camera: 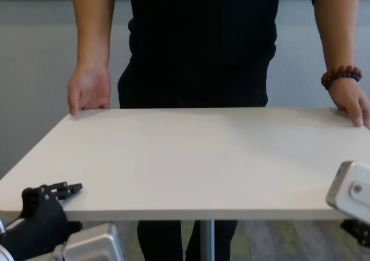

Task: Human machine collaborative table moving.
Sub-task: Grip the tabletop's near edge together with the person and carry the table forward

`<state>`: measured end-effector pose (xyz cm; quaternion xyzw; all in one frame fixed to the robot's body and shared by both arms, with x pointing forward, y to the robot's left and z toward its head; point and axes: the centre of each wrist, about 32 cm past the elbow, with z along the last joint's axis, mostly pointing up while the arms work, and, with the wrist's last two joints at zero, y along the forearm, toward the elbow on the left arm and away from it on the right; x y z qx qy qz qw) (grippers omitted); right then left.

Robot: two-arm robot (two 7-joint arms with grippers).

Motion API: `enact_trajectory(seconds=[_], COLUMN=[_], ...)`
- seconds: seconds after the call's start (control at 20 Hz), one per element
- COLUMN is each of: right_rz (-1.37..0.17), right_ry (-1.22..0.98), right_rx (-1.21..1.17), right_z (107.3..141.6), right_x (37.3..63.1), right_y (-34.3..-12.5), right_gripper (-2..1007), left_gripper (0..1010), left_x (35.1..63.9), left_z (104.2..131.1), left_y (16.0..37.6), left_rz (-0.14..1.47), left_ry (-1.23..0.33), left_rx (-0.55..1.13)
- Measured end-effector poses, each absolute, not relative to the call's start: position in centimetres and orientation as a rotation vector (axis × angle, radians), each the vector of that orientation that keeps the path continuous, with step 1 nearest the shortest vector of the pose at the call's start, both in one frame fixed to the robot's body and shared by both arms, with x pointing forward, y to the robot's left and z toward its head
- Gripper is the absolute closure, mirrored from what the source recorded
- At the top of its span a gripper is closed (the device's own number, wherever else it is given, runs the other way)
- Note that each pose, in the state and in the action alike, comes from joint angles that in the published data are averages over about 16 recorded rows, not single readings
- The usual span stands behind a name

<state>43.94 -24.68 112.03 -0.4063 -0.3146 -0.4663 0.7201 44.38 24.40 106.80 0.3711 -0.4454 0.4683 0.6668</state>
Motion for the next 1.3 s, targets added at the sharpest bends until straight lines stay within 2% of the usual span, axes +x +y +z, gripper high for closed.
enact_trajectory(seconds=[0.7,1.3], right_rz=[-1.035,-1.025], right_ry=[-0.738,-0.734], right_rx=[-0.898,-0.926], right_z=[113.3,113.8], right_x=[44.4,46.5], right_y=[-25.3,-26.2], right_gripper=[581,582], left_gripper=[697,695], left_x=[45.1,47.6], left_z=[108.2,108.6], left_y=[24.3,24.4], left_rz=[1.081,1.110], left_ry=[-1.034,-1.008], left_rx=[0.845,0.842])
